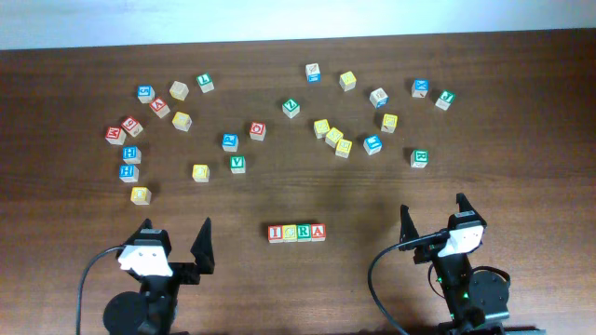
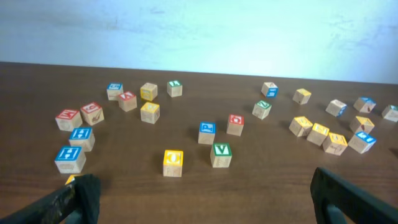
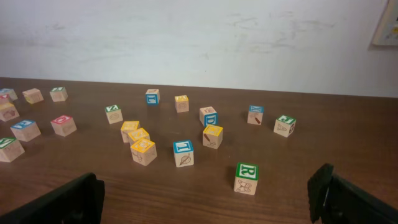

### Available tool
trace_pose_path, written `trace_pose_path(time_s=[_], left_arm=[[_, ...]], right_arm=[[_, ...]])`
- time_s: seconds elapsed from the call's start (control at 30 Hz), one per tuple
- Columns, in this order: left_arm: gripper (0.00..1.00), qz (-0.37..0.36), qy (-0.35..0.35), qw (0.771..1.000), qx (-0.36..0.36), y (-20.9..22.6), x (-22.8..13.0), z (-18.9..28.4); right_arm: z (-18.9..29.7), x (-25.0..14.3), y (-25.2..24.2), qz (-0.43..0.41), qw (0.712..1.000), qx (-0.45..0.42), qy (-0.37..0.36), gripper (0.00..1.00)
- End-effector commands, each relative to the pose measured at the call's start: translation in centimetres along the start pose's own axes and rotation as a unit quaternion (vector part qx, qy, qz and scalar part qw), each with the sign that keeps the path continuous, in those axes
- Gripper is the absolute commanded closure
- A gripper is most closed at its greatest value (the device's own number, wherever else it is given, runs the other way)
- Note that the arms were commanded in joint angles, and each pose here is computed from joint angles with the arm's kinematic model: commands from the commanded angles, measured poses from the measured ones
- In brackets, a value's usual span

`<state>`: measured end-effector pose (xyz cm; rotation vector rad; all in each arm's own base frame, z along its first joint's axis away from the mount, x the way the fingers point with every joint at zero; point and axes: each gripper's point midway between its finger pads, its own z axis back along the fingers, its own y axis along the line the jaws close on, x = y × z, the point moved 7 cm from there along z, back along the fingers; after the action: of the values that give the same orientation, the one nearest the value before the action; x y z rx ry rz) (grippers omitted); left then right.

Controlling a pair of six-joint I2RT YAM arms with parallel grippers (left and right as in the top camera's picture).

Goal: Spell out ICRA

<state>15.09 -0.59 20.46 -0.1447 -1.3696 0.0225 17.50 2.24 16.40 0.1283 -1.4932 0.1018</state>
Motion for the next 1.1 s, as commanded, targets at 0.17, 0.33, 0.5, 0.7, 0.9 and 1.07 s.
trace_pose_path(time_s=[0.17,0.33,0.5,0.7,0.9,1.07], left_arm=[[0.01,-0.02,-0.064,0.997,-0.022,0.0,-0.3,-1.5],[0.01,-0.028,-0.106,0.994,-0.025,0.2,-1.0,-2.5],[0.01,-0.028,-0.107,0.994,-0.023,0.3,-1.9,-2.9],[0.01,-0.025,-0.065,0.998,0.012,1.1,-3.4,-3.2],[0.01,-0.048,-0.061,0.996,0.046,1.7,-3.5,-3.2],[0.01,-0.045,-0.061,0.994,0.076,2.3,-3.5,-3.1]], right_arm=[[0.0,-0.2,-0.2,0.002,1.0,-0.005,0.0,0.01],[0.0,-0.2,-0.2,0.002,1.0,-0.005,0.0,0.02],[0.0,-0.2,-0.2,0.002,1.0,-0.005,0.0,0.02],[0.0,-0.2,-0.2,0.002,1.0,-0.005,0.0,0.02],[0.0,-0.2,-0.2,0.002,1.0,-0.005,0.0,0.02],[0.0,-0.2,-0.2,0.002,1.0,-0.005,0.0,0.02]])
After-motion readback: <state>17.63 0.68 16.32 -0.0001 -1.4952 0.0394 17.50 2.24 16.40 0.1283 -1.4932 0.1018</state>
